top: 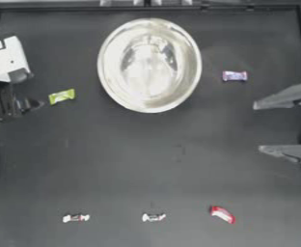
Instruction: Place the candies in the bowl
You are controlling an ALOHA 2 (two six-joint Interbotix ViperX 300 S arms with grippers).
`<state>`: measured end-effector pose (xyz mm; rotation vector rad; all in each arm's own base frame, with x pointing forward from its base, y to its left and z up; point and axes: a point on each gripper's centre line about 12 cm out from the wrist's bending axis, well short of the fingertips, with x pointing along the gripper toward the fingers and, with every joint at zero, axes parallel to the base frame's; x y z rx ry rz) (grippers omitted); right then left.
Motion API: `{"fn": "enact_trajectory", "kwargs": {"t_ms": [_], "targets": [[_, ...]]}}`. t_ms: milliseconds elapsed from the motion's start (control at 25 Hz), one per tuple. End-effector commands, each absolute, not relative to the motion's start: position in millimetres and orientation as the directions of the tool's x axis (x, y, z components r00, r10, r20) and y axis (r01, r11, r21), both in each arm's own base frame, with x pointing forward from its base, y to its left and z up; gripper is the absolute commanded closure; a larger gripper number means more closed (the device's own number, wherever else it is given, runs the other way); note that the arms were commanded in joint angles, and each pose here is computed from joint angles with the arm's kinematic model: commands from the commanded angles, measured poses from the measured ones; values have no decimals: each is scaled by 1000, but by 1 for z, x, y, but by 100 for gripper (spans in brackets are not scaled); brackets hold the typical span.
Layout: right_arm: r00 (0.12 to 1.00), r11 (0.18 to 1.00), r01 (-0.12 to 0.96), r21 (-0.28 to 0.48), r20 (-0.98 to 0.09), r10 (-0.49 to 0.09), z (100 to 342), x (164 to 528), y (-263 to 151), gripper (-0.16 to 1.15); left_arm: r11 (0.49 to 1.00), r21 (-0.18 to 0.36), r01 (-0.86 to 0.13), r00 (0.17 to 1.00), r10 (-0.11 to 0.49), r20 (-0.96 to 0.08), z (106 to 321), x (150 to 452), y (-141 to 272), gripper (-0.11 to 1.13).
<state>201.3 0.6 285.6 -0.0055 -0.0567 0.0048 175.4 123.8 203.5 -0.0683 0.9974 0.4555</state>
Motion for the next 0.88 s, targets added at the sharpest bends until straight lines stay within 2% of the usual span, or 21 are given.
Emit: {"fn": "enact_trajectory", "kwargs": {"t_ms": [40, 200, 360, 600, 880], "targets": [[998, 1000, 7, -1, 58, -7, 287, 204, -2, -1, 909, 173, -380, 474, 351, -807, 209, 183, 130, 0], [999, 1000, 10, 2, 52, -11, 285, 203, -2, -1, 905, 162, -392, 464, 347, -815, 208, 187, 139, 0], [998, 1000, 17, 11, 52, -18, 284, 203, -4, -2, 916, 176, -361, 448, 335, -829, 205, 196, 147, 0], [998, 1000, 18, 14, 52, -19, 284, 203, -4, -1, 921, 132, -366, 391, 281, -876, 181, 202, 164, 0], [998, 1000, 20, 14, 52, -20, 284, 203, -4, -1, 923, 130, -362, 379, 273, -884, 163, 206, 175, 0]]}}
